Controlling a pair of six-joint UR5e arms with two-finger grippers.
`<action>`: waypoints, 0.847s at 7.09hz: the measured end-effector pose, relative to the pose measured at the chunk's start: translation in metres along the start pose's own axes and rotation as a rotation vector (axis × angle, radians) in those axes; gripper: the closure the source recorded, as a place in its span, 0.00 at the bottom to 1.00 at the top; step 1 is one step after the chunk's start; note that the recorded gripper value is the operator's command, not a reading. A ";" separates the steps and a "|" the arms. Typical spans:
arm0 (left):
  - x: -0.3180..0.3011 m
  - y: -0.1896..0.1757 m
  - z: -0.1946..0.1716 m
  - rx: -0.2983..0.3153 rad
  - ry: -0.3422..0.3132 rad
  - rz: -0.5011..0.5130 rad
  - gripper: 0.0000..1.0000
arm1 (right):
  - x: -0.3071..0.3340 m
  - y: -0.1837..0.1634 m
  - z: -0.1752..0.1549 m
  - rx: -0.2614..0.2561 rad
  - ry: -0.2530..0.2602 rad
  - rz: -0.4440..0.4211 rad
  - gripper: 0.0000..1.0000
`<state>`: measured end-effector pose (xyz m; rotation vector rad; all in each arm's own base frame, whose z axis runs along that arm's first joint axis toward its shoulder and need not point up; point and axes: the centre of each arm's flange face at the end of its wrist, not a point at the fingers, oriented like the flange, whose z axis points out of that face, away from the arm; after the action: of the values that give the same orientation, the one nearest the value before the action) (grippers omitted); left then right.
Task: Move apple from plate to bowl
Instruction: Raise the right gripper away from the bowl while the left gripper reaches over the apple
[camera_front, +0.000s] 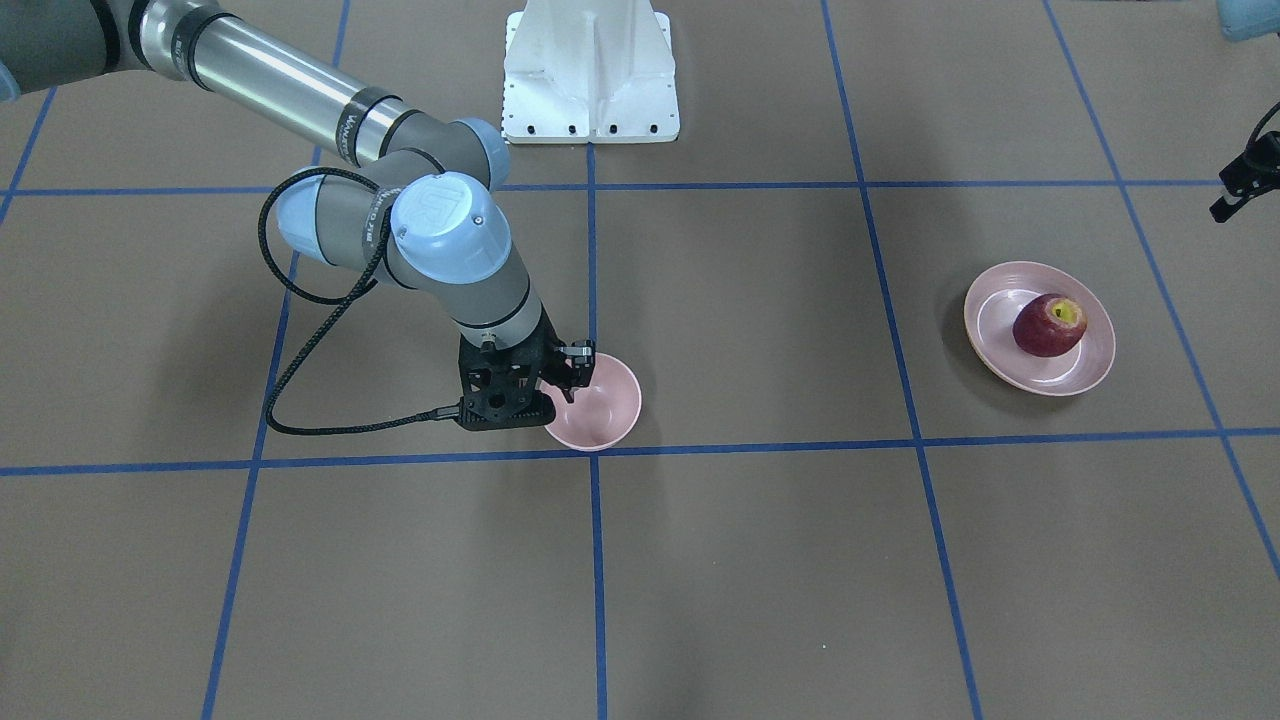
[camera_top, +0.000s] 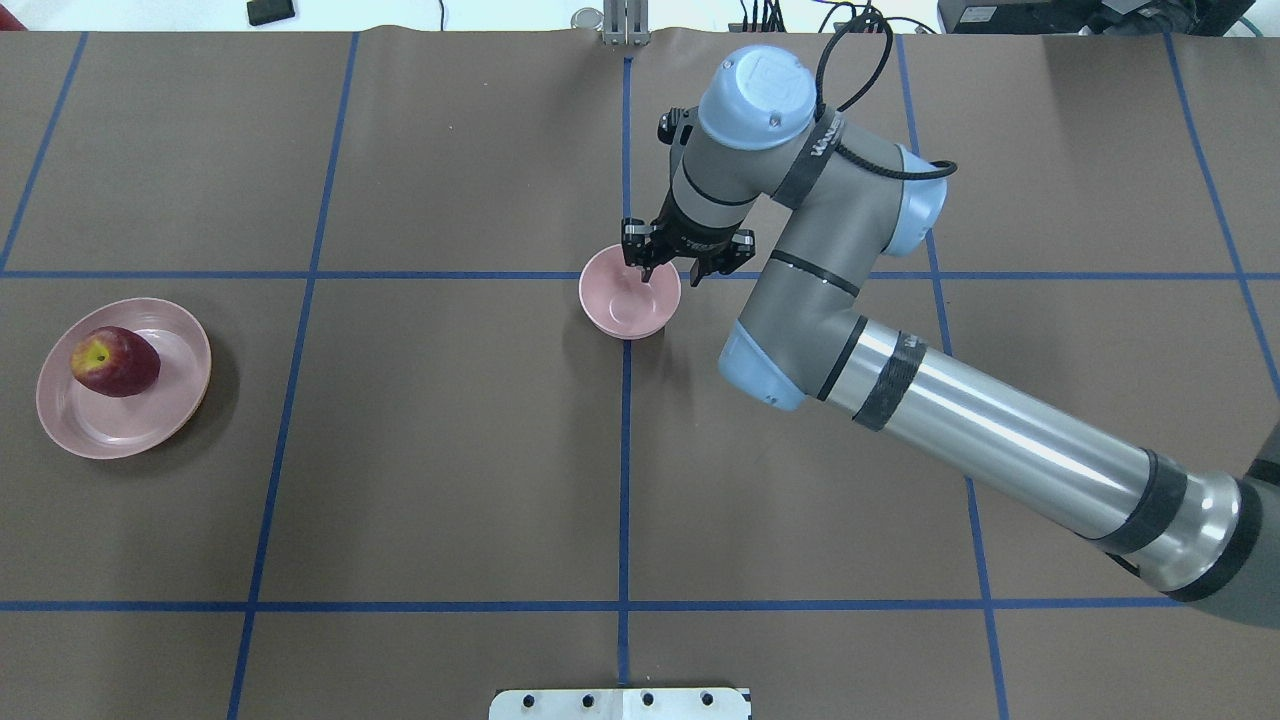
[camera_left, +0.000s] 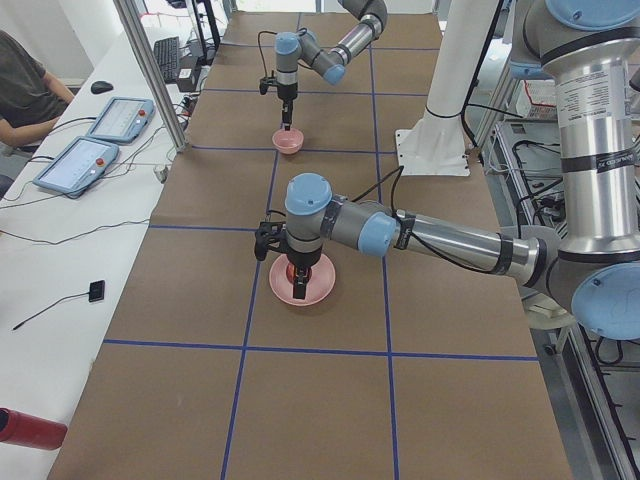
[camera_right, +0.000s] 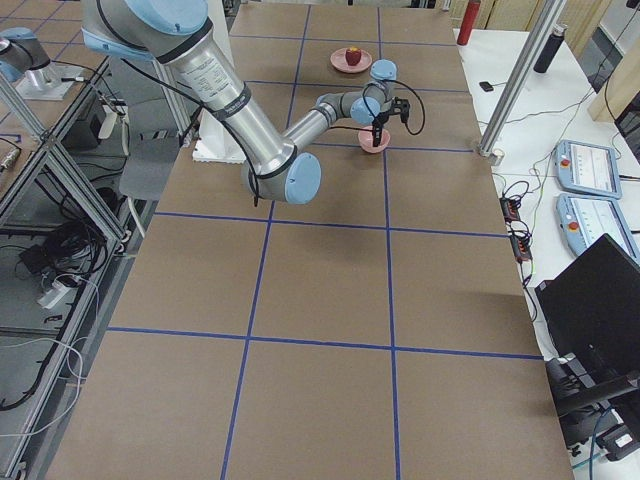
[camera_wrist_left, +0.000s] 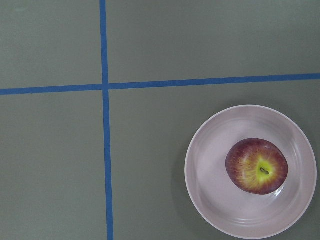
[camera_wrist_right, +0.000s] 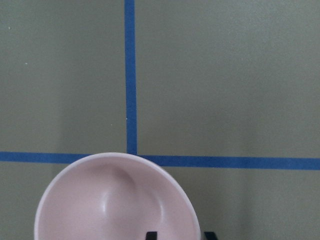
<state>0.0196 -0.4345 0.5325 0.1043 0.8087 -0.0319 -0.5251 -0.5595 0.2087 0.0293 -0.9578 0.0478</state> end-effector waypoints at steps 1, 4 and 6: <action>0.028 -0.010 0.010 -0.013 0.011 -0.045 0.02 | 0.032 -0.006 -0.038 -0.025 -0.026 0.033 0.00; 0.098 -0.015 0.062 -0.019 -0.001 -0.059 0.02 | 0.201 0.037 -0.127 -0.018 -0.035 0.033 0.00; 0.100 -0.017 0.074 -0.015 -0.004 -0.056 0.02 | 0.234 0.049 -0.133 -0.036 -0.029 0.043 0.00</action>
<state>0.1407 -0.4576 0.5097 0.0673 0.8078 -0.0784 -0.2845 -0.4981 0.3234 -0.0238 -0.9885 0.0702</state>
